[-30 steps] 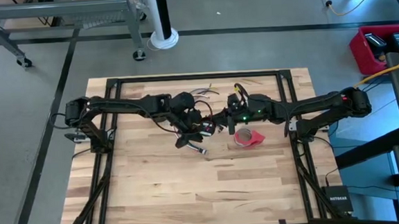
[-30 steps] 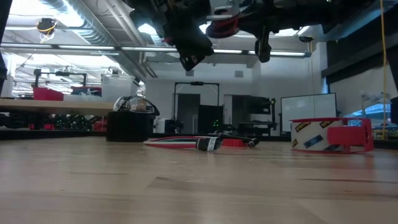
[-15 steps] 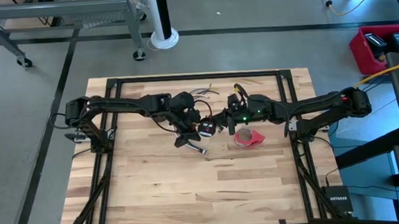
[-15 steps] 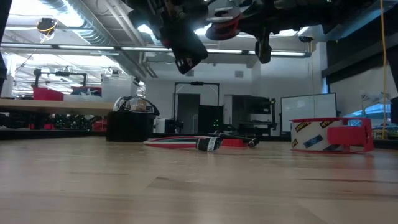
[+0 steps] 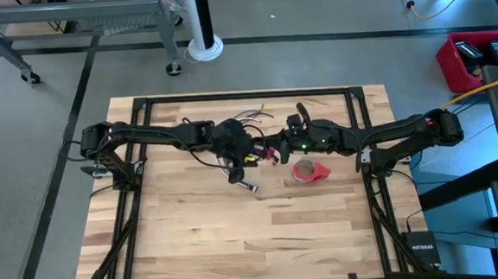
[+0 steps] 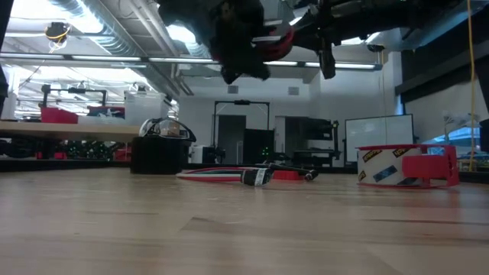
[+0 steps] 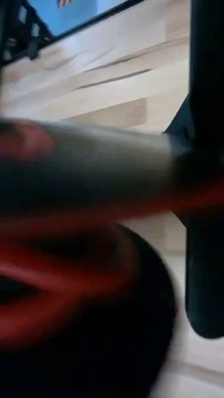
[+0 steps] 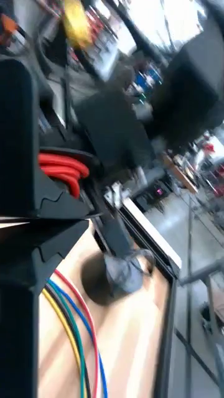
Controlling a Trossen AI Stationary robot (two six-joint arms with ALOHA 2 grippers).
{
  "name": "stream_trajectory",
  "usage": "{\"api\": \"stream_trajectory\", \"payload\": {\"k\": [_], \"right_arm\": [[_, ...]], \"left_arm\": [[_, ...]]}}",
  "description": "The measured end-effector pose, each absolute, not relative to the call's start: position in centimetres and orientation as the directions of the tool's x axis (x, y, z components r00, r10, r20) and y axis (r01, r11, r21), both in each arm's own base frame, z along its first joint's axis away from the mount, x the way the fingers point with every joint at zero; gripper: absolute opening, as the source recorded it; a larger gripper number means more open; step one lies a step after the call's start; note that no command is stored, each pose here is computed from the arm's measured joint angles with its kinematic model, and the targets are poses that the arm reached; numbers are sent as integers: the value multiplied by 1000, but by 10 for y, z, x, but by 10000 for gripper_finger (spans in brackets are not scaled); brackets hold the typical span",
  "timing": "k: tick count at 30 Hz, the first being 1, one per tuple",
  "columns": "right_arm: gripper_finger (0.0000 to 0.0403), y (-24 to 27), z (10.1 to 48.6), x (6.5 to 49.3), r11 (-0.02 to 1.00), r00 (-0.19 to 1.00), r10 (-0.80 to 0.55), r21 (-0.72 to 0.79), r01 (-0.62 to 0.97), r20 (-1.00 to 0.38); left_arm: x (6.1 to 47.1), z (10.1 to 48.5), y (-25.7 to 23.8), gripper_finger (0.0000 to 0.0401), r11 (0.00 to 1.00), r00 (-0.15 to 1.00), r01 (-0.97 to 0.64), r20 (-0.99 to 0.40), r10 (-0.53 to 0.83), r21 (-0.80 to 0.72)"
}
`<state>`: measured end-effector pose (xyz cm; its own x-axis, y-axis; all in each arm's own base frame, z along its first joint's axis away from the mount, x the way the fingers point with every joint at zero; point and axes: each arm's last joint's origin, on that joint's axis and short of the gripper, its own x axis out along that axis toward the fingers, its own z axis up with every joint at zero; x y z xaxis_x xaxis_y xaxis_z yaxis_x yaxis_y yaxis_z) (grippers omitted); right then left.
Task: Coil cords
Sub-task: Coil the red wire onto the spool
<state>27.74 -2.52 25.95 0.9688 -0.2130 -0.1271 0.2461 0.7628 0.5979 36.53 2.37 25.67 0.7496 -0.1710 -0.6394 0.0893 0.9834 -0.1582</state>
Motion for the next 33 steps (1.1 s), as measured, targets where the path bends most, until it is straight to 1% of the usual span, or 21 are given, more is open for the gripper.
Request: {"api": "stream_trajectory", "payload": {"k": [4,11,14,22,24,29,31,33], "right_arm": [[1,-28,266,277,768,961,-268,588,254,-65],[1,-29,274,277,785,949,-314,568,247,20],[1,-29,275,277,784,946,-322,568,250,28],[1,-29,275,277,786,946,-321,566,250,29],[1,-29,276,276,787,946,-322,564,252,27],[1,-30,286,268,793,925,-375,538,285,63],[1,-30,290,265,799,924,-376,533,280,77],[1,-30,293,262,805,923,-376,522,282,81]], "left_arm": [[368,258,17,0,986,772,98,-615,-160,-133],[368,256,16,1,995,776,26,-625,-79,-94],[368,256,16,1,997,778,9,-625,-56,-79],[367,255,17,1,997,762,3,-645,-51,-75],[363,251,18,2,997,729,-5,-683,-52,-80],[350,239,17,2,991,593,-68,-803,-55,-118],[347,237,13,2,992,559,-90,-829,-27,-93],[347,236,8,2,995,555,-89,-832,5,-54]]}}
